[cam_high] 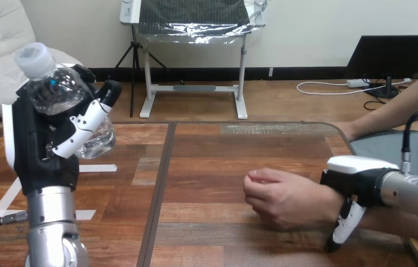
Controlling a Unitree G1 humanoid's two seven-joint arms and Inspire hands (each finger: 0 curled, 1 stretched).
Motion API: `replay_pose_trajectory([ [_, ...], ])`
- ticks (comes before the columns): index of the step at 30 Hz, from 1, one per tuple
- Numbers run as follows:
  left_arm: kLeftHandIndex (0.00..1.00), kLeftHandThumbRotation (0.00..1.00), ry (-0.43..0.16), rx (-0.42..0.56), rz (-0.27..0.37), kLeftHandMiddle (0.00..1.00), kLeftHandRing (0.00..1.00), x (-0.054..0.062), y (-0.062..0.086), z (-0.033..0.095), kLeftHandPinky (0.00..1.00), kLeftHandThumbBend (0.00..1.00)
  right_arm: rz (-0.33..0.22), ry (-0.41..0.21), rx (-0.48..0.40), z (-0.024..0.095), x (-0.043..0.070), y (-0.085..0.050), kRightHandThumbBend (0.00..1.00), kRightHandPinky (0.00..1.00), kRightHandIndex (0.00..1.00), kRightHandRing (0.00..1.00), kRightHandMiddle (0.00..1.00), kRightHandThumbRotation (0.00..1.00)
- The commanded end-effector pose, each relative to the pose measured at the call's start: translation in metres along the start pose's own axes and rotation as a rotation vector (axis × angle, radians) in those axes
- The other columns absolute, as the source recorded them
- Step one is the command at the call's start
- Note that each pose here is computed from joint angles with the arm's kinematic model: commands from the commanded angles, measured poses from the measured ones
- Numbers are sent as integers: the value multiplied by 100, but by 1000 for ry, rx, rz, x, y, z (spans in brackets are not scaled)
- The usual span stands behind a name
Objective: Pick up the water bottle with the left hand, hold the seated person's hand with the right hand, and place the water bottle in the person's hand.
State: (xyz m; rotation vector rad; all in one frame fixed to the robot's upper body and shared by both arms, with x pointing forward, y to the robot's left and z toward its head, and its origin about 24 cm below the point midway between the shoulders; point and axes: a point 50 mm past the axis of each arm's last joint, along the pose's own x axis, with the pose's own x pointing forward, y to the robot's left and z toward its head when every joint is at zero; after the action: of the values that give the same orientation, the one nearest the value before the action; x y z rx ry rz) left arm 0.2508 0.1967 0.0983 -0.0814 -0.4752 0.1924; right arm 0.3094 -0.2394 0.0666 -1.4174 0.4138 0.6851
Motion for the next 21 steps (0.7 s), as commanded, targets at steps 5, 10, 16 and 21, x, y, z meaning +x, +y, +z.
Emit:
replay_pose_trajectory([
  [5, 39, 0, -63, -34, -75, 32, 26, 11, -22, 9, 21, 57, -149, 1, 46, -7, -19, -36, 85, 17, 33, 25, 35, 3],
  [10, 39, 0, -55, -44, -93, 32, 26, 9, -26, 8, 21, 56, -176, -6, 58, -6, -23, -44, 85, 20, 36, 29, 39, 4],
  [16, 39, 0, -58, -43, -115, 32, 26, 9, -31, 6, 21, 56, -205, -14, 70, -5, -28, -53, 86, 25, 38, 36, 46, 5],
  [21, 39, 0, -54, -46, -125, 31, 26, 8, -34, 6, 21, 57, -230, -20, 71, -4, -32, -58, 86, 26, 39, 36, 46, 5],
])
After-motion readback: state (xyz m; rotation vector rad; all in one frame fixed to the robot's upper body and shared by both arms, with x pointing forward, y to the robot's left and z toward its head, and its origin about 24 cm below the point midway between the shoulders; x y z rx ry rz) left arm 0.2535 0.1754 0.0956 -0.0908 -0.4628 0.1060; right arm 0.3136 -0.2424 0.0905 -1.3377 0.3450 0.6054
